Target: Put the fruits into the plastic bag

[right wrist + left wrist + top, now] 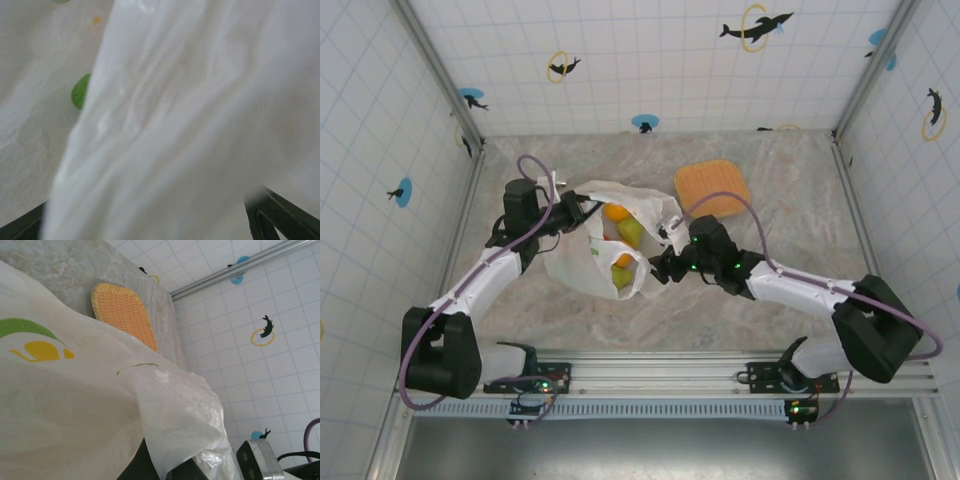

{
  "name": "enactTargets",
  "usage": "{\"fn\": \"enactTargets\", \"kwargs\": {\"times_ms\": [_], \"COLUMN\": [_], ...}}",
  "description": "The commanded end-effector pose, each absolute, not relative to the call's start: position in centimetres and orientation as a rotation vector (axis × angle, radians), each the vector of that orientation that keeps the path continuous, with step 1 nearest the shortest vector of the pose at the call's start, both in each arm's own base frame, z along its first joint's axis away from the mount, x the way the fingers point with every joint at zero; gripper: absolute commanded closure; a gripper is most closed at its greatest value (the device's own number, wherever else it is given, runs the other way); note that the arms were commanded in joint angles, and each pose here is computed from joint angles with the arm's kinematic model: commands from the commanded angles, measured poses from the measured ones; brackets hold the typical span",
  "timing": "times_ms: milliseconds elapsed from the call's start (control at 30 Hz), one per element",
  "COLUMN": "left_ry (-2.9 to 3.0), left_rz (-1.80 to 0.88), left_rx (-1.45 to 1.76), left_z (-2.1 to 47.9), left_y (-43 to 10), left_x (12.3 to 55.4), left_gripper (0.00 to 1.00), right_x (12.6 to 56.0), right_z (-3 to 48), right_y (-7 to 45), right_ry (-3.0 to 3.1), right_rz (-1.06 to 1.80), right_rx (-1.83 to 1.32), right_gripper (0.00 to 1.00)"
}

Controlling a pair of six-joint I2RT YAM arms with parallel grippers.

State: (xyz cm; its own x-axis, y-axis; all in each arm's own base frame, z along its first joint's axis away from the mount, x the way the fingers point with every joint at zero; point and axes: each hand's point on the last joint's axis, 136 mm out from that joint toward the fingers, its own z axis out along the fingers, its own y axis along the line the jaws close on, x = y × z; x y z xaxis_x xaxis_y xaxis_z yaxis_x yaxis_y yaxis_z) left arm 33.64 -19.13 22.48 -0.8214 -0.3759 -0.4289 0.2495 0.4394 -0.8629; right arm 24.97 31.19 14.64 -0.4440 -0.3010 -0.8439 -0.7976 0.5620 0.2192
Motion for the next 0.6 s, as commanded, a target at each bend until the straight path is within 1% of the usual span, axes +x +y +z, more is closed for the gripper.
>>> {"fn": "enactTargets", "kwargs": {"times_ms": [0,167,433,567], "left_ry": [2.117,2.117,2.12,2.121], "left_rz": [-1.385,-1.385,-1.386,-1.386], "left_rx": [-0.093,-0.093,-0.097,-0.096], "left_z": [22.3,22.3,22.2,22.2], "left_y": [-19.1,-19.1,-19.1,-19.1], "left_x": [33.7,33.7,33.7,33.7], "left_gripper": [1.0,1.0,1.0,1.0], "right_x": [26.4,26.4,26.3,25.9], "right_z": [15.4,16.8,18.4,18.6], "right_y": [29.3,28.5,27.2,27.2], "right_ry": [2.009,1.954,1.909,1.903], "right_rz": [0.753,0.777,0.735,0.783], "right_rx": [-0.745,-0.726,-0.754,-0.771], "right_gripper": [0.14,0.12,0.11,0.1]}}
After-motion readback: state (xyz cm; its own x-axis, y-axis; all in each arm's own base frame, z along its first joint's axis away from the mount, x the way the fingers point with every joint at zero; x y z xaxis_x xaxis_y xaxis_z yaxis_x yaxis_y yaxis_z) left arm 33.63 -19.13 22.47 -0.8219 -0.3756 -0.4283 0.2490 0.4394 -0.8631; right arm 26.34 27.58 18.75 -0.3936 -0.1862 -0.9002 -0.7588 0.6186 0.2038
